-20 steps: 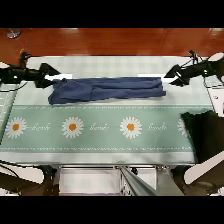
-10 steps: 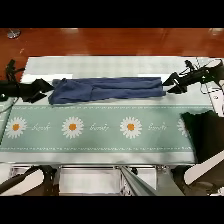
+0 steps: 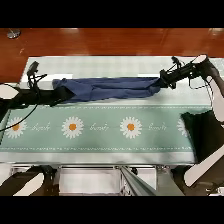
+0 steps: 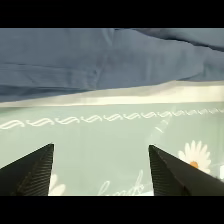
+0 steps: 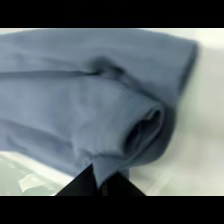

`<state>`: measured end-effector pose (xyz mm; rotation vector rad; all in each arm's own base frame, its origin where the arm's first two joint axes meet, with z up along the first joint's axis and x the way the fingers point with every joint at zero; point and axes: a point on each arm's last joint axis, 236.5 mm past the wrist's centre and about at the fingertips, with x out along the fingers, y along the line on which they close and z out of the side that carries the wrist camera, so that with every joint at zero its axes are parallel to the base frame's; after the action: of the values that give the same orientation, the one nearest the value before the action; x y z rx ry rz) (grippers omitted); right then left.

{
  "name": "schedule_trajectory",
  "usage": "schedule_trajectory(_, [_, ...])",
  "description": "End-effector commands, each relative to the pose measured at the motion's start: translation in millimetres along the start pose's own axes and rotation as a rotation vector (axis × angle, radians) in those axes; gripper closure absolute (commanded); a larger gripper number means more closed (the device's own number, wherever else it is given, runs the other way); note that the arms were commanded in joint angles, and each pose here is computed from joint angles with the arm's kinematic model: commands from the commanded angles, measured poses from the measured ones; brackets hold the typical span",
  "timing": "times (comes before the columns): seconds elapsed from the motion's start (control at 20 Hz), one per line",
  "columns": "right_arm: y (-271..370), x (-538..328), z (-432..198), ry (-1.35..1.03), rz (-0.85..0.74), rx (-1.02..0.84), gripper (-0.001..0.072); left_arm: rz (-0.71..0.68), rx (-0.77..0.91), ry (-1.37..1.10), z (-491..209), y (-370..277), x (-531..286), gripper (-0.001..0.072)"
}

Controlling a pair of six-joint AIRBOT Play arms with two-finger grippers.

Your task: Fold the shirts.

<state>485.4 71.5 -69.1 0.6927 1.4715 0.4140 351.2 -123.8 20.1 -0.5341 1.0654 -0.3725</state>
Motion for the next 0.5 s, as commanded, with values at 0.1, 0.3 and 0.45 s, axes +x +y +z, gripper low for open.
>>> schedule_trajectory(0.1, [18, -65, -9, -0.058, -0.115, -0.134, 0.0691, -0.100, 0.061, 0.023, -10, -36, 16, 0.0687])
schedule_trajectory(0.3, [39, -116, -55, -0.139, -0.164, -0.201, 0.0691, -0.156, 0.141, 0.001, -14, -77, 34, 0.0689])
schedule_trajectory(0.45, [44, -139, -105, -0.194, -0.236, -0.236, 0.0691, -0.199, 0.238, 0.060, -26, -122, 65, 0.0690])
